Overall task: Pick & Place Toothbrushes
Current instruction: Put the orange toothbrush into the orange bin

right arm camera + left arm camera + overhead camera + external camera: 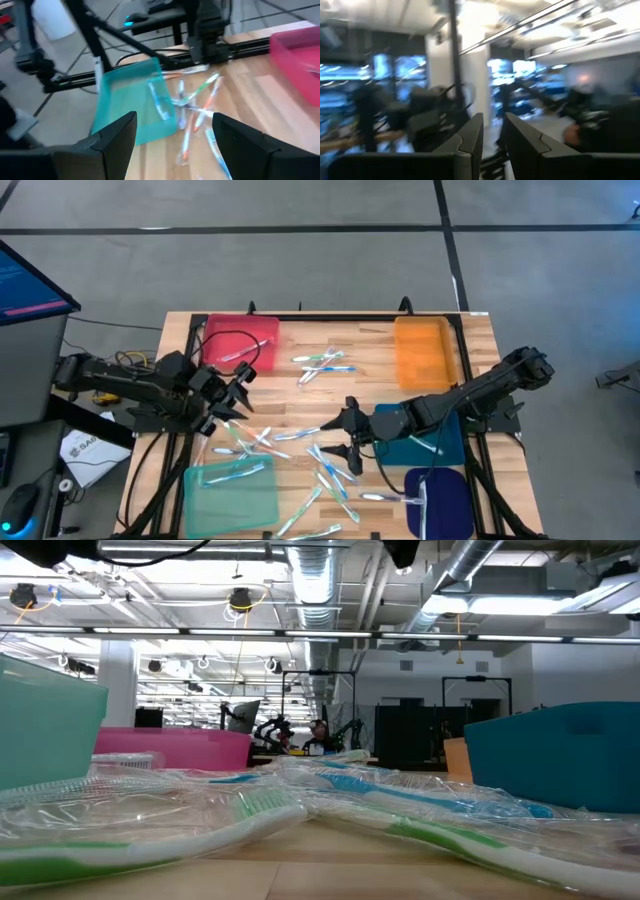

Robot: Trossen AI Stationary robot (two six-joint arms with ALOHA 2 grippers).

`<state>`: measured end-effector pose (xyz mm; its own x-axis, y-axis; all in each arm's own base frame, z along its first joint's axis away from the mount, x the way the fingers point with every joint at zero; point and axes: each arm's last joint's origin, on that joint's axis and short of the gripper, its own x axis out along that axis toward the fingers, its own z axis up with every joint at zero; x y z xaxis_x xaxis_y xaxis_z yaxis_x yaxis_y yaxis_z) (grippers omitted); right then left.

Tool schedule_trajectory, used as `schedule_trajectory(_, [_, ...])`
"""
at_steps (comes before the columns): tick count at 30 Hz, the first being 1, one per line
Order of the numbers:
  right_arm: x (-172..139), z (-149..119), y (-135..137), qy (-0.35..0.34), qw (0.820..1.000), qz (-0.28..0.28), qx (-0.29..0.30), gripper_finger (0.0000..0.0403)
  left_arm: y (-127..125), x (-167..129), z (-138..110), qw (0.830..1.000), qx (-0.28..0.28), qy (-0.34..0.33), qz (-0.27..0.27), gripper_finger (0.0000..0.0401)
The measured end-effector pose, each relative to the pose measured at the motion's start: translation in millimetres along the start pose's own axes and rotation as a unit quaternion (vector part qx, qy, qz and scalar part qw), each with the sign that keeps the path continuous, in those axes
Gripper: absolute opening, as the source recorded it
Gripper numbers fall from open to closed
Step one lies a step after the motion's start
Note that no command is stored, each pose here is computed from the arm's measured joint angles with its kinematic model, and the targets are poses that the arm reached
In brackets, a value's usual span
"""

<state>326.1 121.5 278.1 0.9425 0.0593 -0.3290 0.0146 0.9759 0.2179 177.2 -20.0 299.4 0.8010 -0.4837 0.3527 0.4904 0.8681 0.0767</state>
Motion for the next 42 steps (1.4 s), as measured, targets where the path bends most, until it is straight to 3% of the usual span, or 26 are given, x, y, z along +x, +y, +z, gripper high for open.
schedule_trajectory(4, [2, -3, -8, 0.001, 1.0, -0.026, 0.007, 0.0255, 9, -1, -7, 0.998, -0.005, 0.025, 0.056, 0.0072])
schedule_trajectory(11, [4, -5, -19, 0.018, 0.998, -0.051, 0.01, 0.0255, 17, -3, -11, 0.996, -0.026, 0.038, 0.079, 0.0072])
schedule_trajectory(16, [18, -20, -27, 0.053, 0.996, -0.075, 0.011, 0.0255, 25, -8, -16, 0.989, -0.06, 0.058, 0.126, 0.0072])
schedule_trajectory(26, [69, -37, -47, 0.066, 0.993, -0.091, 0.026, 0.0255, 30, -23, -8, 0.989, -0.116, 0.082, 0.049, 0.0072])
schedule_trajectory(35, [69, -39, -62, 0.112, 0.984, -0.131, 0.045, 0.0255, 35, -35, -2, 0.99, -0.089, 0.085, 0.069, 0.0072])
schedule_trajectory(42, [69, -36, -70, 0.109, 0.983, -0.143, 0.046, 0.0255, 42, -37, -4, 0.988, -0.083, 0.089, 0.098, 0.0072])
